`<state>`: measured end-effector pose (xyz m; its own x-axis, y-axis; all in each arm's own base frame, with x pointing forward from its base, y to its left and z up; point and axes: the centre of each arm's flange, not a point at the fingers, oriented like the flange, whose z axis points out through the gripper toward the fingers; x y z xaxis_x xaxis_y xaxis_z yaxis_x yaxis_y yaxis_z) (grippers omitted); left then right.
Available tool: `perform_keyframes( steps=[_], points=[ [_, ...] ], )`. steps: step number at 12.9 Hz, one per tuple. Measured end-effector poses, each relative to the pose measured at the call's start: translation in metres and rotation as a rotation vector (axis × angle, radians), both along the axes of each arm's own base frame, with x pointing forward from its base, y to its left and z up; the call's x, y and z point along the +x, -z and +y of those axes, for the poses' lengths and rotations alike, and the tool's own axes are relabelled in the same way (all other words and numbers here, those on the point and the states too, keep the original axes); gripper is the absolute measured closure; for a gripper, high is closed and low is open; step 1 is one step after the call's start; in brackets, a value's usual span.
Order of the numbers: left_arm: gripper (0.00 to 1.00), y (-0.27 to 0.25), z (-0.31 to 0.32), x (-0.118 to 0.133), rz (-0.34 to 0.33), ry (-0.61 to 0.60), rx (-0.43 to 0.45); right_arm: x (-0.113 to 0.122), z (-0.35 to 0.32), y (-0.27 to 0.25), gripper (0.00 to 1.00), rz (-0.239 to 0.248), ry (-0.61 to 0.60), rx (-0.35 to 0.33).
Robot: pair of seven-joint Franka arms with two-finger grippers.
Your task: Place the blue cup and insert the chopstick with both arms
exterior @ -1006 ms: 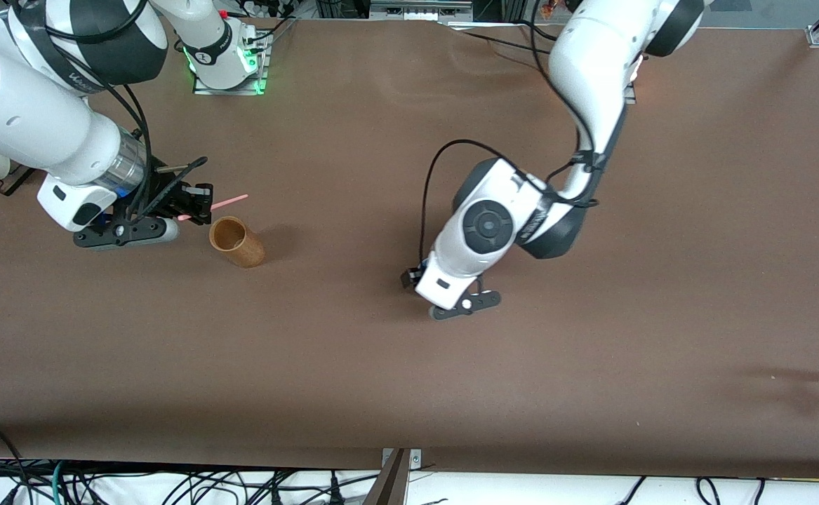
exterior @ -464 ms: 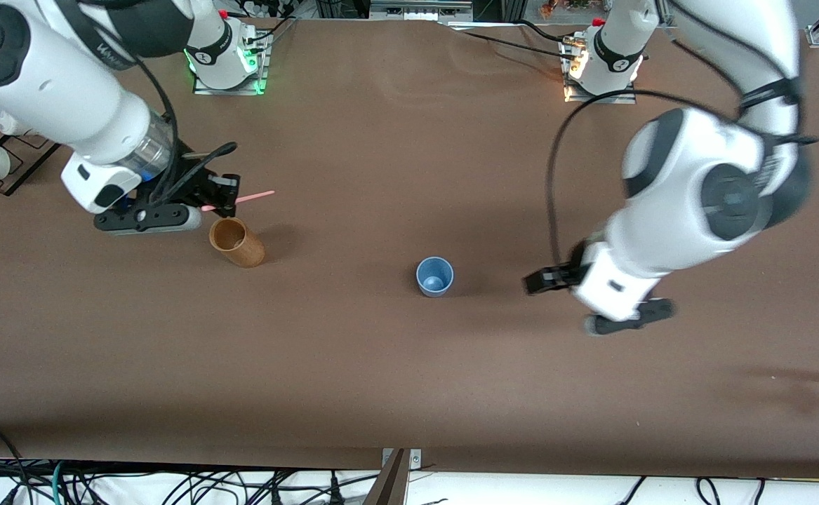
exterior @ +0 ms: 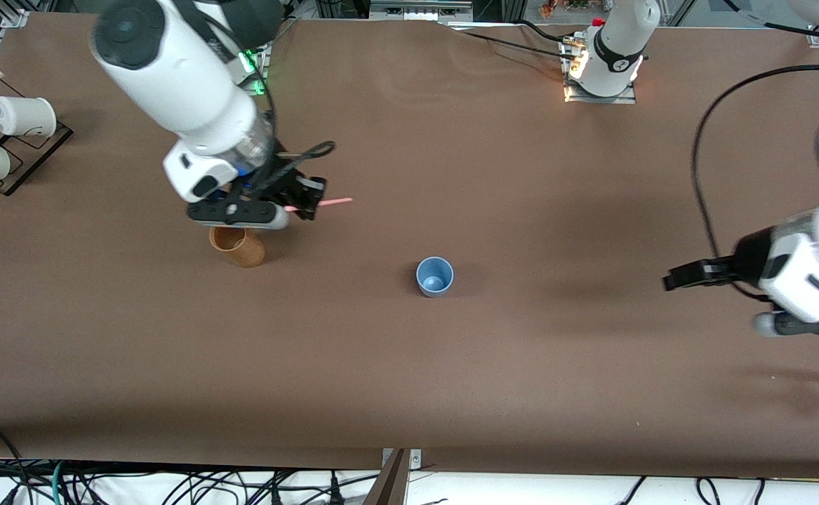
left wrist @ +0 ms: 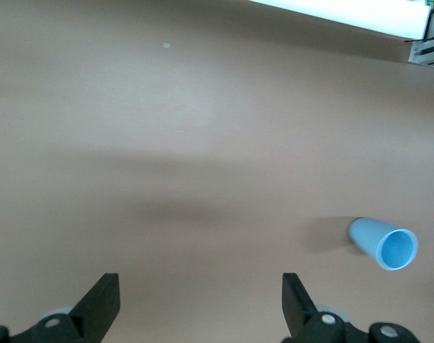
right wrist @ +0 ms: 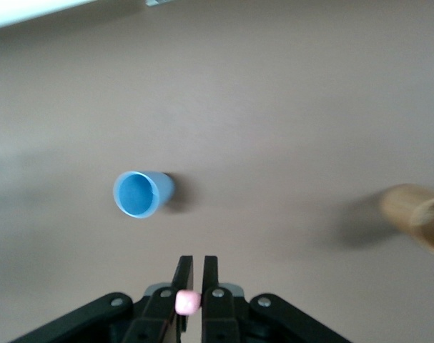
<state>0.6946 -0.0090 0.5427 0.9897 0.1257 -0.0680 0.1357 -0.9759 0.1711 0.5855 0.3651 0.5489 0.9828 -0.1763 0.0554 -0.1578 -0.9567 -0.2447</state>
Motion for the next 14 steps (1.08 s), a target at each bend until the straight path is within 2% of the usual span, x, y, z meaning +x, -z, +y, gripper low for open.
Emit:
perform_keyframes(
  steps=[3,5,7,9,11,12,14],
  points=[
    [0.00,-0.029,0.058,-0.019,-0.018,-0.012,0.102,0.007,0.039,0.026,0.92,-0.028,0.067,0.053],
    [0.00,-0.042,0.060,-0.028,-0.025,0.005,0.153,0.012,0.054,0.046,0.92,-0.046,0.087,0.078],
    [0.00,-0.041,0.052,-0.030,-0.026,0.052,0.155,0.017,0.067,0.067,0.92,-0.066,0.097,0.098],
    [0.00,-0.041,0.049,-0.031,-0.060,0.090,0.156,0.019,0.079,0.087,0.92,-0.080,0.099,0.095],
    [0.00,-0.069,0.048,-0.042,-0.119,0.090,0.162,0.016,0.090,0.105,0.92,-0.091,0.094,0.064],
    [0.00,-0.084,0.048,-0.053,-0.131,0.089,0.163,0.013,0.096,0.113,0.92,-0.097,0.092,0.048],
    [0.00,-0.094,0.048,-0.075,-0.110,0.090,0.159,0.011,0.105,0.126,0.92,-0.105,0.086,0.037]
  ],
)
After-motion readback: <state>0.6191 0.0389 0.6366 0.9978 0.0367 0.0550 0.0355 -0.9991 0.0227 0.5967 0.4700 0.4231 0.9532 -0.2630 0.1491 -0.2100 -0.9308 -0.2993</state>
